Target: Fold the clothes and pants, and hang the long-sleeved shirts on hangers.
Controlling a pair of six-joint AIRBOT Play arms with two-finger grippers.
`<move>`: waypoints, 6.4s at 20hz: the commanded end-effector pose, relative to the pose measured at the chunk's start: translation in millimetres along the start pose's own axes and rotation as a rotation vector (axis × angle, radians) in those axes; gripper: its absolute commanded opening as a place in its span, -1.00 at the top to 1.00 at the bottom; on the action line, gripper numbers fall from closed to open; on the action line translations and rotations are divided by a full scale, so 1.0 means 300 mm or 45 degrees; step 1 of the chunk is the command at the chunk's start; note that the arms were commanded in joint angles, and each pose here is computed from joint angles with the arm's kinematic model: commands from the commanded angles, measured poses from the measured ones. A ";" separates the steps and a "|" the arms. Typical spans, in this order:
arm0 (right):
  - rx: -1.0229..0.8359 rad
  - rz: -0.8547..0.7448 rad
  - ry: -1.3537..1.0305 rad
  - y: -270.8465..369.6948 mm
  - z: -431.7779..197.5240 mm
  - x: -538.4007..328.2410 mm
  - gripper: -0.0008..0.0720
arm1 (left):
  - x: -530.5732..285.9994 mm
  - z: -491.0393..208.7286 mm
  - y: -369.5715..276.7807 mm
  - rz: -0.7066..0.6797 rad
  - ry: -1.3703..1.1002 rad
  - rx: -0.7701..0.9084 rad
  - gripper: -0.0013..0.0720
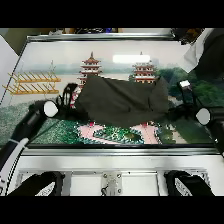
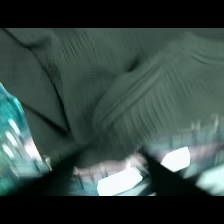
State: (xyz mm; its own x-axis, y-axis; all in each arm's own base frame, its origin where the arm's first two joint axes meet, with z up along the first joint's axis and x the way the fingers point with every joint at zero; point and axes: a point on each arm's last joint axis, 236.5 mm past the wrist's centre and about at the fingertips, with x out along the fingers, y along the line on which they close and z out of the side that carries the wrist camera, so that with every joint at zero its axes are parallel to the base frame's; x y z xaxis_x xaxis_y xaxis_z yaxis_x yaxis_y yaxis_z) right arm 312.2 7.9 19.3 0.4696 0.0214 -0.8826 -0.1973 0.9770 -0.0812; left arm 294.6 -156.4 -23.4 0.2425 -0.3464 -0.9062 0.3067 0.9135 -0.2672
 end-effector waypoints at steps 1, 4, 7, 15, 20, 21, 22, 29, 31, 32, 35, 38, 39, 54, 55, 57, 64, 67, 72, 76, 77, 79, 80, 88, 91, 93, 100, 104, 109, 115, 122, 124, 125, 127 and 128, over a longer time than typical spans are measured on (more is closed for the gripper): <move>0.009 0.024 0.080 0.025 -0.097 -0.052 -0.88 | -0.004 -0.166 -0.042 -0.013 0.074 0.030 -0.85; 0.103 0.046 0.038 0.044 -0.030 -0.170 -0.82 | -0.132 -0.053 -0.084 -0.039 -0.141 -0.066 -0.85; 0.083 0.105 0.033 0.138 0.009 -0.188 -0.62 | -0.154 -0.024 -0.088 -0.052 -0.221 -0.146 -0.85; 0.251 0.049 0.370 0.482 -0.045 0.139 -0.30 | 0.031 -0.043 -0.108 -0.029 0.025 -0.200 -0.85; 0.449 -0.043 0.495 0.537 -0.019 0.281 -0.30 | 0.005 0.042 -0.133 -0.042 -0.008 -0.185 -0.85; 0.500 -0.057 0.501 0.541 -0.017 0.296 -0.30 | 0.003 0.046 -0.134 -0.043 -0.012 -0.184 -0.85; 0.539 -0.075 0.516 0.541 -0.027 0.311 -0.30 | 0.002 0.043 -0.133 -0.043 -0.012 -0.184 -0.85; 0.781 -0.156 0.545 0.541 -0.055 0.358 -0.30 | -0.011 -0.016 -0.118 -0.045 -0.059 -0.189 -0.85; 0.791 -0.159 0.544 0.540 -0.055 0.362 -0.30 | -0.017 -0.038 -0.112 -0.047 -0.084 -0.208 -0.85; 0.784 -0.180 0.572 0.534 -0.074 0.358 -0.30 | -0.018 -0.051 -0.108 -0.048 -0.093 -0.220 -0.85; 0.679 -0.282 0.702 0.488 -0.159 0.328 -0.23 | -0.003 -0.094 -0.096 -0.041 -0.077 -0.231 -0.85; 0.557 -0.281 0.722 0.472 -0.168 0.321 0.60 | 0.024 -0.104 -0.091 -0.032 -0.025 -0.249 -0.85; 0.526 -0.273 0.721 0.473 -0.167 0.320 0.90 | 0.036 -0.100 -0.091 -0.029 -0.002 -0.254 -0.85; 0.319 0.002 0.398 0.552 0.016 0.061 0.93 | 0.293 0.011 -0.348 -0.047 0.223 -0.139 -0.85; 0.302 0.014 0.388 0.569 0.016 0.048 0.93 | 0.300 0.015 -0.350 -0.045 0.229 -0.146 -0.85; 0.255 0.033 0.383 0.611 0.005 0.035 0.93 | 0.303 0.031 -0.354 -0.044 0.220 -0.174 -0.85; 0.201 0.056 0.372 0.661 -0.008 0.013 0.93 | 0.310 -0.059 -0.273 0.076 0.324 -0.179 -0.85; 0.212 0.083 0.332 0.659 0.011 -0.025 0.93 | 0.325 -0.066 -0.267 0.082 0.313 -0.233 -0.85; 0.240 0.151 0.220 0.642 0.055 -0.140 0.93 | 0.340 -0.083 -0.266 0.081 0.311 -0.270 -0.85; 0.190 0.120 0.272 0.604 0.006 -0.187 0.93 | 0.339 -0.107 -0.292 0.080 0.333 -0.237 -0.85; 0.160 0.112 0.290 0.602 -0.008 -0.190 0.93 | 0.333 -0.114 -0.294 0.085 0.339 -0.224 -0.85; 0.126 0.113 0.303 0.611 -0.024 -0.192 0.93 | 0.301 -0.090 -0.304 0.082 0.293 -0.198 -0.85; 0.117 0.117 0.302 0.619 -0.027 -0.191 0.93 | 0.278 -0.061 -0.310 0.070 0.245 -0.220 -0.85; 0.092 0.166 0.257 0.676 -0.015 -0.200 0.93 | 0.266 0.008 -0.325 0.035 0.139 -0.372 -0.85; 0.091 0.165 0.256 0.676 -0.015 -0.200 0.93 | 0.295 0.004 -0.327 0.041 0.141 -0.379 -0.85; 0.091 0.166 0.256 0.676 -0.015 -0.200 0.93 | 0.312 0.000 -0.303 0.058 0.157 -0.408 -0.85; 0.090 0.165 0.256 0.676 -0.015 -0.200 0.93 | 0.326 -0.064 -0.265 0.129 0.253 -0.372 -0.16; 0.083 0.170 0.234 0.661 0.006 -0.211 0.93 | 0.198 0.014 -0.292 0.057 0.131 -0.266 0.92; 0.120 0.130 0.220 0.485 0.131 -0.362 0.93 | -0.208 0.085 -0.410 -0.079 -0.058 0.005 0.92; 0.125 0.178 0.087 0.416 0.232 -0.681 0.93 | -0.787 0.118 -0.715 -0.402 -0.481 0.281 0.92; 0.166 0.191 0.054 0.399 0.244 -0.760 0.93 | -0.790 0.251 -0.652 -0.160 -0.511 0.326 0.92; 0.152 0.149 0.146 0.401 0.205 -0.683 0.93 | -0.599 0.230 -0.589 -0.079 -0.303 0.276 0.92; 0.142 0.128 0.197 0.404 0.177 -0.635 0.94 | -0.507 0.213 -0.565 -0.071 -0.213 0.256 0.92; 0.123 0.094 0.282 0.415 0.125 -0.523 0.93 | -0.338 0.159 -0.510 -0.072 -0.027 0.175 0.92; 0.137 0.080 0.309 0.424 0.107 -0.465 0.93 | -0.267 0.129 -0.484 -0.069 0.050 0.156 0.92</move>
State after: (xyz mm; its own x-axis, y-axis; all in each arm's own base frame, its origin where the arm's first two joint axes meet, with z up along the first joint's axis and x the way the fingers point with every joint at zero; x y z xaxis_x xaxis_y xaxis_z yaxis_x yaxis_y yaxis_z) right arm 246.7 135.4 187.7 0.2940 0.0854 -0.9520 -0.1378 0.9894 0.0462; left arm 266.7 -274.4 166.2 0.3406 -0.4440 -0.8287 0.4808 0.8398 -0.2523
